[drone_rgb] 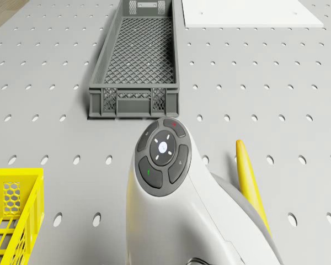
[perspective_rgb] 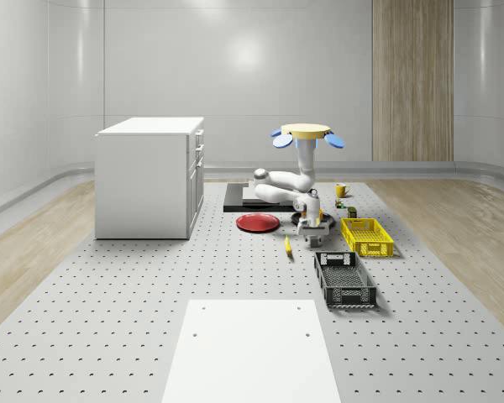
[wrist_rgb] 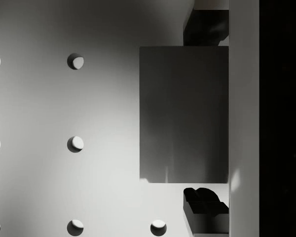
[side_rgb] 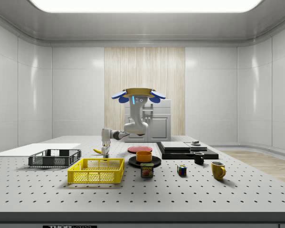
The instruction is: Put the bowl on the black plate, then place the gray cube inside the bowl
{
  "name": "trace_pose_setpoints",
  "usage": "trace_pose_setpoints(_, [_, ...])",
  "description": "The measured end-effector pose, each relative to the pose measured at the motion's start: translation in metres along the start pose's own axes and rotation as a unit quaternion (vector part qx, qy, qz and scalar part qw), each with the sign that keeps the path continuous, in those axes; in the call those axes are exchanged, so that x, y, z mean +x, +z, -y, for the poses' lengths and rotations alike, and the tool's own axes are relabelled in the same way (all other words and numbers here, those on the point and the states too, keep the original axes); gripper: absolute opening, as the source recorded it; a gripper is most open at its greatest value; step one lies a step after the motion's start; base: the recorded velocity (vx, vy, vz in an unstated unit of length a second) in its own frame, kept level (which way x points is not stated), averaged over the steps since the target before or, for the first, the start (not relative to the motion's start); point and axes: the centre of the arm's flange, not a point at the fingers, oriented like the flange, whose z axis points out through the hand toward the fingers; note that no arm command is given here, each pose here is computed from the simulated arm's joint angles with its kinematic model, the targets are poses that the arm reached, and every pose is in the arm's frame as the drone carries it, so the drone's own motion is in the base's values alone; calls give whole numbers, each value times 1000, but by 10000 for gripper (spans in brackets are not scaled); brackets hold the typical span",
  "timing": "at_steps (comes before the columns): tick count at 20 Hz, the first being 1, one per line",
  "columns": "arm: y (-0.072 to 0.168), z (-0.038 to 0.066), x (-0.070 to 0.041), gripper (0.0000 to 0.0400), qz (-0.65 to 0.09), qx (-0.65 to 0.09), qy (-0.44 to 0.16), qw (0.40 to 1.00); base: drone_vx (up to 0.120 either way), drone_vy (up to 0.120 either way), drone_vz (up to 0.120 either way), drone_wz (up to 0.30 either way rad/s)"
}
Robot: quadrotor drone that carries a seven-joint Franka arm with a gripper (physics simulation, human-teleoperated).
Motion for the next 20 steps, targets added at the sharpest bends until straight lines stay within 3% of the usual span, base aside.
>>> trace_pose_setpoints(3, [5, 0, 0, 400, 0, 0, 0, 1000, 0, 0, 0, 0])
trace_pose_setpoints(6, [7, 0, 0, 321, 0, 0, 0, 1000, 0, 0, 0, 0])
trace_pose_setpoints(10, [9, 0, 0, 276, 0, 0, 0, 1000, 0, 0, 0, 0])
trace_pose_setpoints(20, [9, 0, 0, 253, 0, 0, 0, 1000, 0, 0, 0, 0])
